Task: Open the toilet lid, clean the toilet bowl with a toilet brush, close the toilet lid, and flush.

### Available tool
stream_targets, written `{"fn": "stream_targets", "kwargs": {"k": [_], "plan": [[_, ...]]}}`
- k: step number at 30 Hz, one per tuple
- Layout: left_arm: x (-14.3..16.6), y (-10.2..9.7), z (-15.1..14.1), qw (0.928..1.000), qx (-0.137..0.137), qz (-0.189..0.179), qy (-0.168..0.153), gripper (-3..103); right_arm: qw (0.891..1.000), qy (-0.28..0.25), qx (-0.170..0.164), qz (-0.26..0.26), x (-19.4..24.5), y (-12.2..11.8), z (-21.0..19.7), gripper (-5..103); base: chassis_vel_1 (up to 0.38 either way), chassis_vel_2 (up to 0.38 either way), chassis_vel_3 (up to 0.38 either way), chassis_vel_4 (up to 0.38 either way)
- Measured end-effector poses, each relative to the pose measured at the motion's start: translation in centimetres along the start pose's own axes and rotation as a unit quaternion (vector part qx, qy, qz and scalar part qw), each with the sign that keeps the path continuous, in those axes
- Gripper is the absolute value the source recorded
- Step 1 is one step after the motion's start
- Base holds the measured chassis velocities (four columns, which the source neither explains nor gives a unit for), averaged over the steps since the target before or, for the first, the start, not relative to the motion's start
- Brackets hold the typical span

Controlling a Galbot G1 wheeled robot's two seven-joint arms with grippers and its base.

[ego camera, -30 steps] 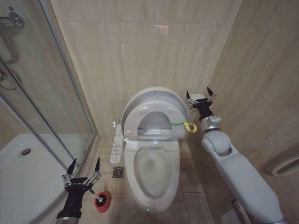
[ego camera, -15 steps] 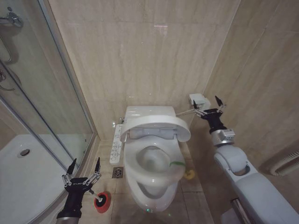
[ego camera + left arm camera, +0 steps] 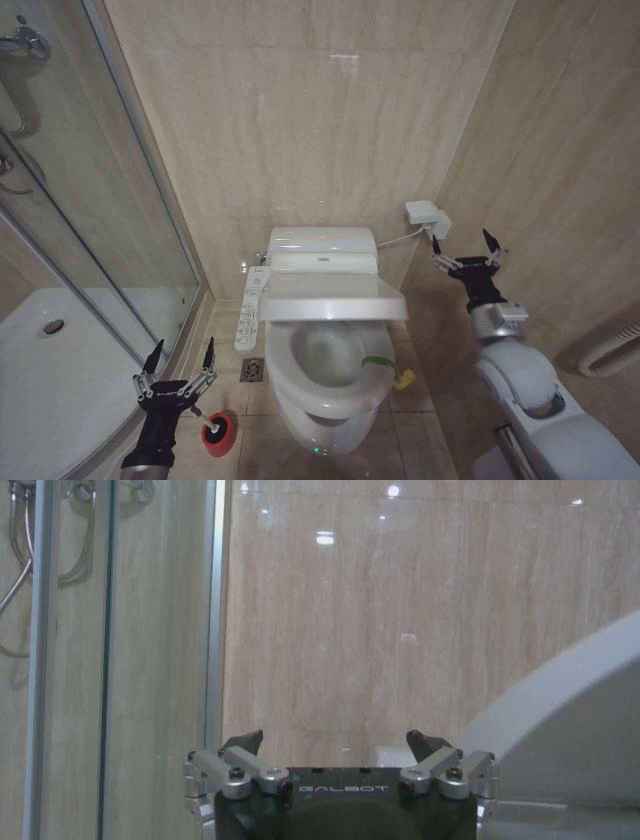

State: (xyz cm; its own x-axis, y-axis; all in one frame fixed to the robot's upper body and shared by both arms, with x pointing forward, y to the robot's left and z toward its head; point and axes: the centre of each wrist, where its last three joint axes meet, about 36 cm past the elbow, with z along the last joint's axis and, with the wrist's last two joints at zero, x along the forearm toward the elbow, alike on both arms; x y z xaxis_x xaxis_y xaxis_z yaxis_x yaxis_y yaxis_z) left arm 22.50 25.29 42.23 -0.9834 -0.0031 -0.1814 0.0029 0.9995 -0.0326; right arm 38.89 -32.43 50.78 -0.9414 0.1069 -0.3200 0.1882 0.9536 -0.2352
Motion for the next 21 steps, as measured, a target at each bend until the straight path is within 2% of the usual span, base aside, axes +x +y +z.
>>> {"fn": "stream_targets", "kwargs": {"k": [11, 21], "plan": [[0.0, 0.0, 0.0, 1.0000, 0.000, 0.000, 0.000, 97, 0.999, 0.032, -0.012, 0.011, 4.4, 0.9, -1.1, 100, 0.000, 0.000, 0.000, 0.000], [0.0, 0.0, 0.0, 1.0000, 0.000, 0.000, 0.000, 97, 0.999, 0.046, -0.006, 0.012, 7.6, 1.1, -1.2, 100, 0.000, 0.000, 0.000, 0.000]]}}
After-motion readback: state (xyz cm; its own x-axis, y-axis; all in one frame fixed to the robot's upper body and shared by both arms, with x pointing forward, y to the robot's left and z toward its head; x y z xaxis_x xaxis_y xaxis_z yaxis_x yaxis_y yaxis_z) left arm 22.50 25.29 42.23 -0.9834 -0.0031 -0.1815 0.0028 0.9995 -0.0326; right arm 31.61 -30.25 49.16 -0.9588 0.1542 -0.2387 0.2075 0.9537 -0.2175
